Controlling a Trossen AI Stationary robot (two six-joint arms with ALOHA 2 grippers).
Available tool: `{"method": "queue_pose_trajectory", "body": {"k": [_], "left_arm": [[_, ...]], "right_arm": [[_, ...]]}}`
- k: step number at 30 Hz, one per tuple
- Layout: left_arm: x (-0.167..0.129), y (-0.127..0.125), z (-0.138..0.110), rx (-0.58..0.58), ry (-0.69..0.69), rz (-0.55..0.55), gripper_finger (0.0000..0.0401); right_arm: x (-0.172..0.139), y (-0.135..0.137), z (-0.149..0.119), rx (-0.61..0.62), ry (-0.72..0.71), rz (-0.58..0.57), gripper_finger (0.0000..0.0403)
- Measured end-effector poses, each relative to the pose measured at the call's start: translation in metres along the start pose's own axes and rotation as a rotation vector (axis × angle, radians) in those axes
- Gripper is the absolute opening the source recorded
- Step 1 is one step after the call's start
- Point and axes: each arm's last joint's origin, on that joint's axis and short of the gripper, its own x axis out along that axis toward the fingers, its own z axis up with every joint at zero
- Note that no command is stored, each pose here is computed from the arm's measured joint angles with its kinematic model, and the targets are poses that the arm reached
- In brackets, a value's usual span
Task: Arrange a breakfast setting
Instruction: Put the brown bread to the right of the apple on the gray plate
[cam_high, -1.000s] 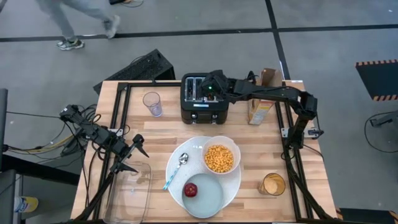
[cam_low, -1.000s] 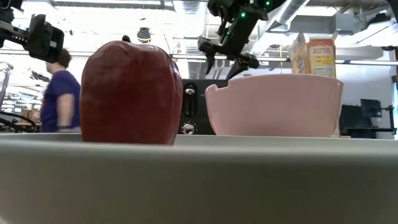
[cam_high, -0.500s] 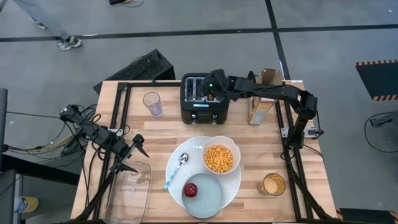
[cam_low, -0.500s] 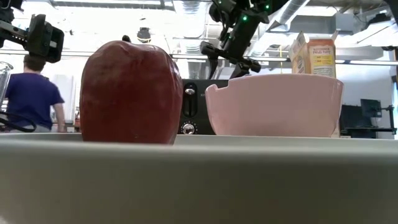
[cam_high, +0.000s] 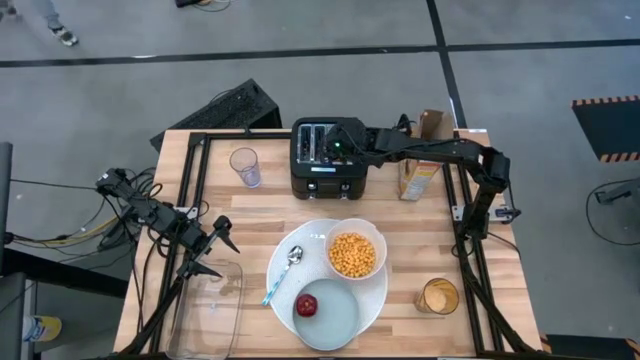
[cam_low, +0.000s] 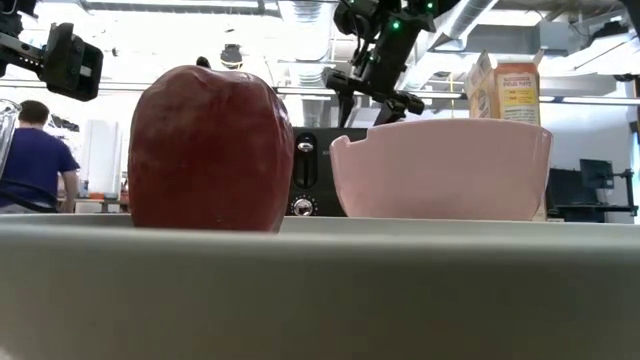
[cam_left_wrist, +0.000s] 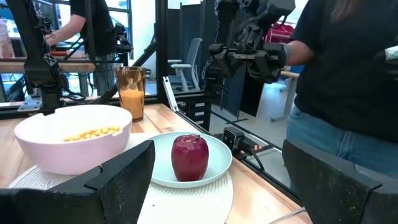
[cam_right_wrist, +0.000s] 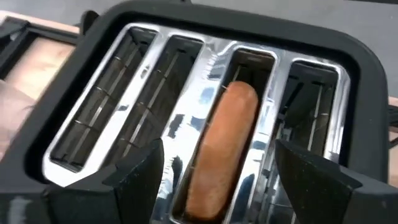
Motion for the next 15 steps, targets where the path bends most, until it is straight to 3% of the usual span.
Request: {"method": "queue_pose_trajectory", "body": {"k": [15], "left_arm": [[0.0,0.0,0.0,0.0,0.001,0.0,0.0339]], "right_arm": [[0.0089,-0.0003,-0.0065,-0.012,0.061,-0.005,0.0322]]}}
